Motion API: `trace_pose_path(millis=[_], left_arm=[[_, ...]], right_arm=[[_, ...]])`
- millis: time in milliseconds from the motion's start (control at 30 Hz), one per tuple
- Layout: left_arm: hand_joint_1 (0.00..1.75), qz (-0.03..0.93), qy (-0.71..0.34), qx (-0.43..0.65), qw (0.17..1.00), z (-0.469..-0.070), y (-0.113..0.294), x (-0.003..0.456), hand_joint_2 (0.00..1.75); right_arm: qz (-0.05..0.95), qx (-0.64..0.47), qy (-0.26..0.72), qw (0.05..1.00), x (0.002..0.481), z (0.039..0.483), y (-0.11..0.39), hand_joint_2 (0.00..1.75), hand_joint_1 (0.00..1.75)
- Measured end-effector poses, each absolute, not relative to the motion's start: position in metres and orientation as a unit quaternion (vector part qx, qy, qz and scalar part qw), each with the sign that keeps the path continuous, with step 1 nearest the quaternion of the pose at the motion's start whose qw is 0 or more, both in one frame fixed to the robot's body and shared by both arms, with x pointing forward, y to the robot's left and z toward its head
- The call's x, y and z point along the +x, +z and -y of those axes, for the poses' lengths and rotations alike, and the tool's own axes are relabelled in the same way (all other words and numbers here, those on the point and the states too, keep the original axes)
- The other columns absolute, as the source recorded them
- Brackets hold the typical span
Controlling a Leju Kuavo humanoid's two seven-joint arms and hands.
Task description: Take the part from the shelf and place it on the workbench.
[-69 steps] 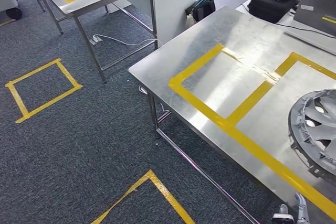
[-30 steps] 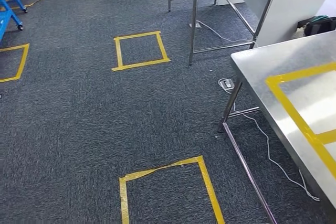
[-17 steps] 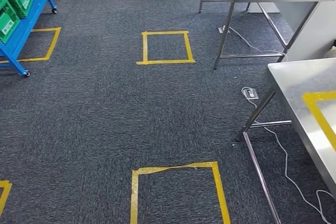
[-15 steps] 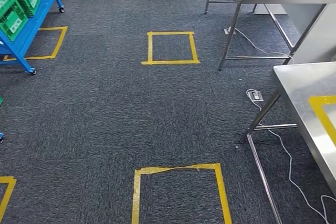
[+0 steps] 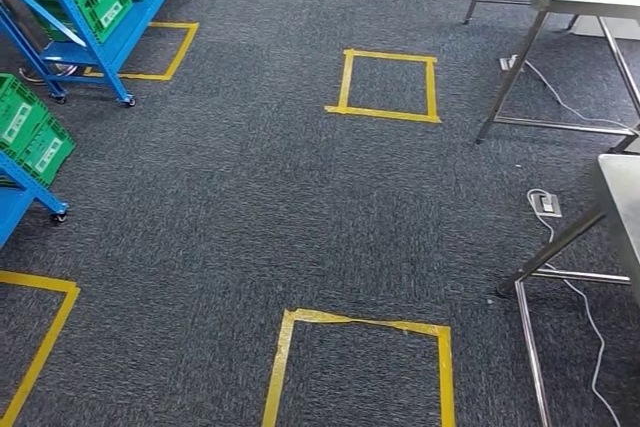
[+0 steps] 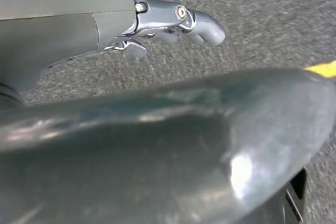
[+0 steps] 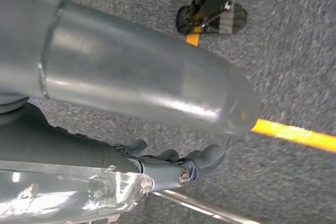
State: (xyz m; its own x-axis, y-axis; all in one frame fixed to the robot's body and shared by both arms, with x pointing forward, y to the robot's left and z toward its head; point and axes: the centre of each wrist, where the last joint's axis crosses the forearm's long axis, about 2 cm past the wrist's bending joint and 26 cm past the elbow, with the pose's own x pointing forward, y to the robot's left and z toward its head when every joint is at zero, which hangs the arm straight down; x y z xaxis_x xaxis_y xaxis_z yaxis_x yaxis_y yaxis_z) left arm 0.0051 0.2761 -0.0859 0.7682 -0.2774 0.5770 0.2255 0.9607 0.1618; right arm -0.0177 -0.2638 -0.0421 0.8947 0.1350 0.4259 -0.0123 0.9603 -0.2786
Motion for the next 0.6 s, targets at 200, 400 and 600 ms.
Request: trace_pose_path(millis=[200,400,600], left_arm=[[0.0,0.313,-0.139,0.035,0.939,-0.2781,-0.0868,0.0063,0.0],[0.0,0.318,-0.148,0.034,0.936,-0.2818,-0.0874,0.0053,0.0],[0.0,0.316,-0.147,0.033,0.937,-0.2809,-0.0889,0.0024,0.0]], right_arm=[[0.219,-0.131,0.023,0.967,-0.0193,0.2625,-0.0401,0.0,0.0],[0.233,-0.117,-0.009,0.965,-0.0166,0.2606,-0.0383,0.0,0.0],[0.236,-0.112,-0.021,0.965,-0.0198,0.2603,-0.0378,0.0,0.0]])
